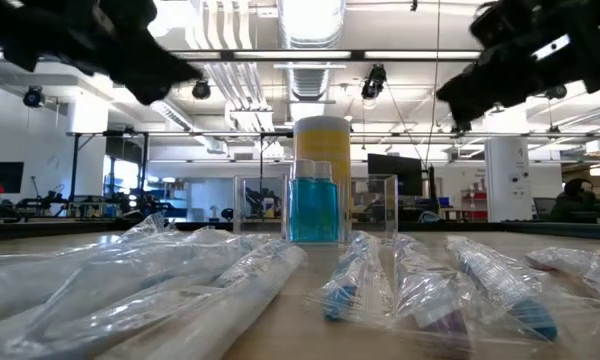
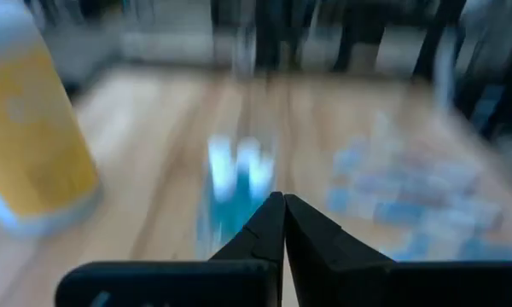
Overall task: Pick & Place toothbrushing station
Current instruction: Put the blue toothbrush into the transparent organizer
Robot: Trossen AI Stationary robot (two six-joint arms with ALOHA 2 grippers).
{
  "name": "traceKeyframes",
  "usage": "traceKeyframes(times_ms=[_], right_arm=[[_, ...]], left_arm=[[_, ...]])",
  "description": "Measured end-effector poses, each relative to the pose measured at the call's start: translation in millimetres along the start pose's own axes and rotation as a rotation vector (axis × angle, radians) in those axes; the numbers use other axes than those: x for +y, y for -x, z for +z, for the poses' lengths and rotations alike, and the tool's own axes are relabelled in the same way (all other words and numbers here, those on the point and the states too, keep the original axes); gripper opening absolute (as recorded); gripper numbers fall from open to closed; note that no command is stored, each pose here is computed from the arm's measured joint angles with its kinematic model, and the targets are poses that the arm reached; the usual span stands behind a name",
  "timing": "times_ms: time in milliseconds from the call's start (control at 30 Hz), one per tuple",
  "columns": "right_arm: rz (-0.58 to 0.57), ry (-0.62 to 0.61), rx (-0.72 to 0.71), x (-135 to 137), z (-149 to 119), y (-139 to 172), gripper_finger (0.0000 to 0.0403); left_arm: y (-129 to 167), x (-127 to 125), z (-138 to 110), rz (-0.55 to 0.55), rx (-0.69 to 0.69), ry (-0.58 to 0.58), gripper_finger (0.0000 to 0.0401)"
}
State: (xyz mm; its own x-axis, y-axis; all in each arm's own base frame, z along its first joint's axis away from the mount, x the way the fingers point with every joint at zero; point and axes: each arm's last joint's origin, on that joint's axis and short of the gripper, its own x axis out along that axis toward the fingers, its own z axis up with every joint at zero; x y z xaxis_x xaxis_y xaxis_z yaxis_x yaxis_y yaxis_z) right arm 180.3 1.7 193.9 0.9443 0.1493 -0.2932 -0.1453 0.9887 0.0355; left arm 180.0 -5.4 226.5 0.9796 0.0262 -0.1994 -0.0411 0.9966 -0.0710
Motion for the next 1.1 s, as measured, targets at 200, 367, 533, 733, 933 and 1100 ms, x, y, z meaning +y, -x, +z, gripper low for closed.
traceKeyframes(times_ms=[200,367,533,733,933,1100], right_arm=[[-0.048,-0.012,-0.206,0.8,-5.7,40.4,0.0008],[-0.105,0.004,-0.349,-1.3,-1.8,64.1,0.0008],[-0.136,-0.001,-0.434,-1.1,0.2,79.5,0.0008],[-0.131,-0.022,-0.436,-0.6,-13.5,78.7,0.0008],[-0.14,0.015,-0.418,-1.1,-30.5,73.8,0.0008],[-0.15,0.057,-0.391,-1.7,-39.6,70.1,0.0008]], left_arm=[[27.0,4.9,-12.0,0.001,-0.137,0.041,0.0007],[33.4,5.8,-19.5,-0.001,-0.153,0.038,0.0005],[36.0,6.2,-23.4,-0.004,-0.162,0.039,0.0012],[39.1,5.0,-36.0,-0.08,-0.159,0.025,0.0005],[42.5,4.4,-38.8,-0.121,-0.179,0.048,0.001],[47.6,0.8,-35.6,-0.244,-0.211,-0.013,0.0007]])
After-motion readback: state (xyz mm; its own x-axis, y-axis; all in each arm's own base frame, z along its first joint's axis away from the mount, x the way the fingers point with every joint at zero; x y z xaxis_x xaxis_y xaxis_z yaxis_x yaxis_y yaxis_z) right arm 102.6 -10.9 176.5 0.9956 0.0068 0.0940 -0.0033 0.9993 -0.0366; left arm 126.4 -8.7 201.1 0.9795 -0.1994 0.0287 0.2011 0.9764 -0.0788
